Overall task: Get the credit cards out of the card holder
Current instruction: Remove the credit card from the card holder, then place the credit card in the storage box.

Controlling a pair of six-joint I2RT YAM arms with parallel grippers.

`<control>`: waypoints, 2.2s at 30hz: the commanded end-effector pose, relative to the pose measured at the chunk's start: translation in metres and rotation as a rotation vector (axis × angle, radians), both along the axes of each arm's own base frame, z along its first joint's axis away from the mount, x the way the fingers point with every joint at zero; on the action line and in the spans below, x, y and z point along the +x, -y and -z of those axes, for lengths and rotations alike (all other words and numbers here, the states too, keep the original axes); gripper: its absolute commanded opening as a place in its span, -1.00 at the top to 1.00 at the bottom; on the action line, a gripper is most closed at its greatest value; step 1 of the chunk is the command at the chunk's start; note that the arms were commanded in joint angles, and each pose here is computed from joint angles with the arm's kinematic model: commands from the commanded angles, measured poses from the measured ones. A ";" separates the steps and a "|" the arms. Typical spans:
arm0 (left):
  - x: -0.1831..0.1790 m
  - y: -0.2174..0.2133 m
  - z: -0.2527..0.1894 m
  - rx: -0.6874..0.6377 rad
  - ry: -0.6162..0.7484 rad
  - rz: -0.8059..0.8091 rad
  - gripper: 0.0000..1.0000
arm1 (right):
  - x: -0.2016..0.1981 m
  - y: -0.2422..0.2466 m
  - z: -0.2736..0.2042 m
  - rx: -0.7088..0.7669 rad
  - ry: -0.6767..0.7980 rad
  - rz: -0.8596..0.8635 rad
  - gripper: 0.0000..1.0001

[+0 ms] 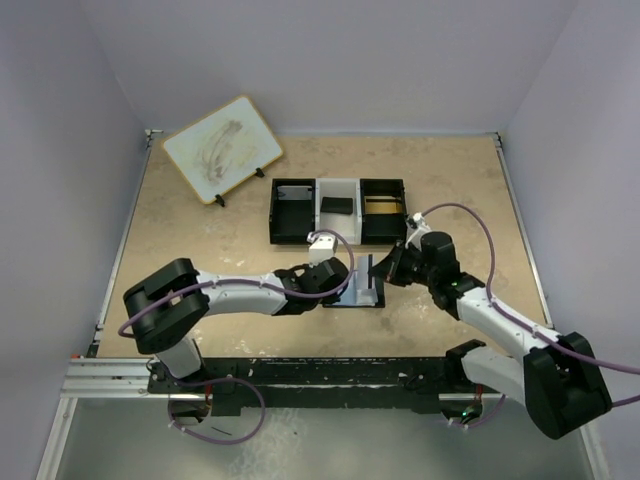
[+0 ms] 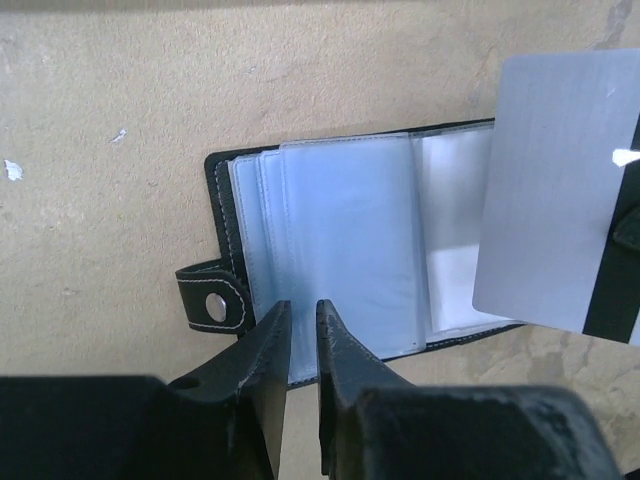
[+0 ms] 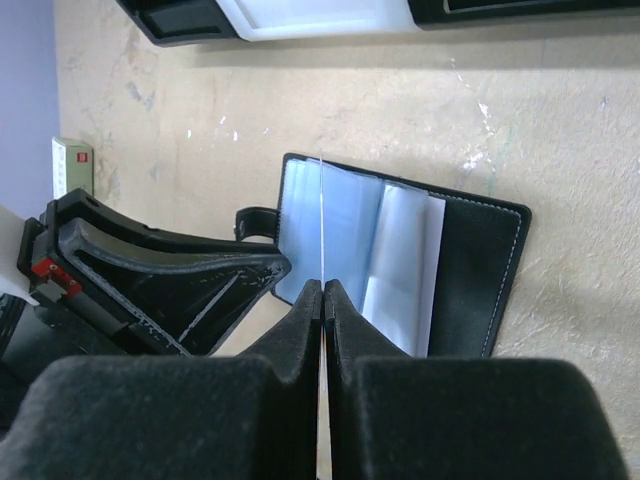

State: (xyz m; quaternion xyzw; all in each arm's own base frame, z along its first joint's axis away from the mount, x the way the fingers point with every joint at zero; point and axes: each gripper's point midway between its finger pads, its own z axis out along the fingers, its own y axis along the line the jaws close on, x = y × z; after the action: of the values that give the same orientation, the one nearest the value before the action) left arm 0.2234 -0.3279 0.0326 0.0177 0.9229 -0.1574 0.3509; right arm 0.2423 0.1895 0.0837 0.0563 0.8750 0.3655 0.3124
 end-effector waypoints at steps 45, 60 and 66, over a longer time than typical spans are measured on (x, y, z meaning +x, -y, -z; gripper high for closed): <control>0.047 -0.354 -0.160 0.341 0.223 -0.758 -0.43 | 0.170 -0.132 -0.123 -0.644 0.815 -1.027 1.00; 0.050 -0.353 -0.156 0.355 0.211 -0.747 -0.42 | 0.197 -0.185 -0.087 -0.601 0.790 -1.138 1.00; 0.051 -0.352 -0.155 0.351 0.209 -0.740 -0.41 | 0.179 -0.199 -0.061 -0.607 0.735 -1.195 1.00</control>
State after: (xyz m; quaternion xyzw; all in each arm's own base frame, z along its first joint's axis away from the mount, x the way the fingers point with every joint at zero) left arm 0.2681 0.0231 0.1790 -0.2335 0.8497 0.1456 0.4499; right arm 0.4389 0.3742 0.1451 -0.6234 0.6707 0.1998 0.3487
